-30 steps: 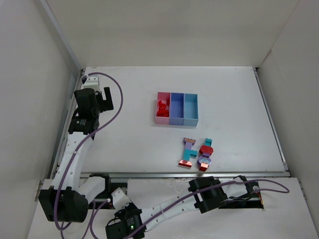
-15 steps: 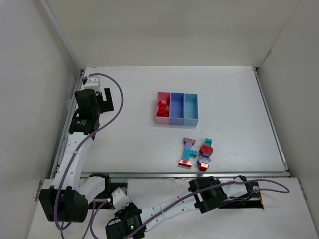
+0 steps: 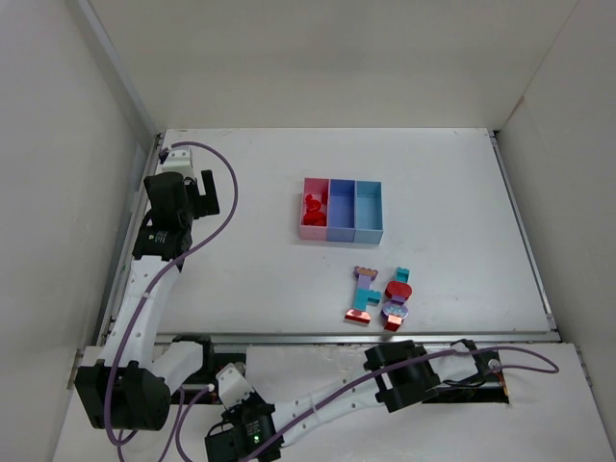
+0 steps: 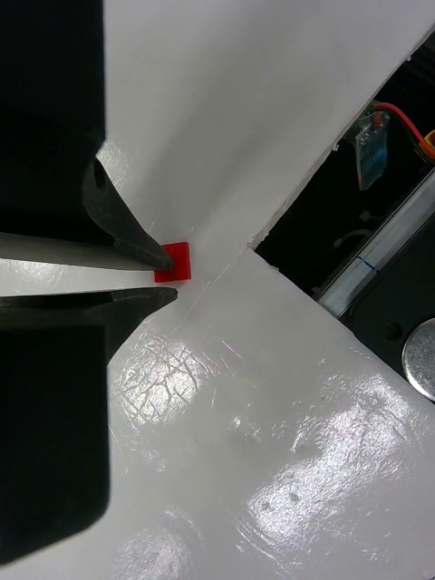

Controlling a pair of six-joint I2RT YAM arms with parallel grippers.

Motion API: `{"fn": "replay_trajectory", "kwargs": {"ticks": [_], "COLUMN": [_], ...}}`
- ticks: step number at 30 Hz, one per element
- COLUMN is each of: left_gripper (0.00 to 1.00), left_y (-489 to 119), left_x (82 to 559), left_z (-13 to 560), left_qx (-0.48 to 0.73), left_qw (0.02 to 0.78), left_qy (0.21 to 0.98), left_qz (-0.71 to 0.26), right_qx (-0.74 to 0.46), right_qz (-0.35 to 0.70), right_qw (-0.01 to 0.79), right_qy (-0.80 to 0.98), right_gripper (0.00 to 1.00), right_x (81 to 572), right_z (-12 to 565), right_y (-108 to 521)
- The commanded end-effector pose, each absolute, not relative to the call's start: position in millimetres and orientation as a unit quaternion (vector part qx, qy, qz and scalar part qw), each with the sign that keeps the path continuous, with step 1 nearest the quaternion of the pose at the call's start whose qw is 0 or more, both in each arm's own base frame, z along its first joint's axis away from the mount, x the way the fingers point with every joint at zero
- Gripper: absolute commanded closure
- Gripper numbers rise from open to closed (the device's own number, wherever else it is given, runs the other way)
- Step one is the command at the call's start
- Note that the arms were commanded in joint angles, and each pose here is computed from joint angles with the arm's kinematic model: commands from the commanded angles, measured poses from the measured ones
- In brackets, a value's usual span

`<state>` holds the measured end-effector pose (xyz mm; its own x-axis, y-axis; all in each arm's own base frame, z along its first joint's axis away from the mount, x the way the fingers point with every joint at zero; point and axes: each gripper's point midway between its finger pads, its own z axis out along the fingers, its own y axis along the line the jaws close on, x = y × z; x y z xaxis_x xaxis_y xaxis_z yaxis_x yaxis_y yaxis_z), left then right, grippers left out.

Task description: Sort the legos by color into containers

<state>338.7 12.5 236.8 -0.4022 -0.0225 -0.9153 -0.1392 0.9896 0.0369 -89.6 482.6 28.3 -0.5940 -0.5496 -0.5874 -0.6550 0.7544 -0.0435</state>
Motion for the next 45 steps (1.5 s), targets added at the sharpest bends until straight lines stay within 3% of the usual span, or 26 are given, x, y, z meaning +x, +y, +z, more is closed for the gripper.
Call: {"fn": "replay_trajectory", "kwargs": {"ticks": [1, 12, 21, 45], "left_gripper": [0.15, 0.15, 0.15, 0.15], "left_y": [12.8, 12.8, 12.8, 14.8], "left_x": [340.2, 340.2, 340.2, 340.0], "left_z": [252.2, 252.2, 252.2, 252.3], "left_qx": [-0.048, -0.048, -0.048, -0.047], "left_qw": [0.57, 0.57, 0.57, 0.57], "left_qy": [0.819, 0.819, 0.819, 0.819], "left_qz": [0.051, 0.051, 0.051, 0.057], "right_qx": [-0.33, -0.333, -0.327, -0.279], "right_qz": [0.127, 0.14, 0.084, 0.026], "right_qw": [0.29, 0.298, 0.298, 0.348], "right_qy": [0.889, 0.884, 0.893, 0.895], "right_gripper": [0.81, 0.83, 0.86, 0.86], "right_x": [-96.8, -96.0, -86.4, -22.2], "right_z": [50.5, 56.1, 32.9, 33.4], "right_y": [490.5, 495.8, 469.8, 450.6]}}
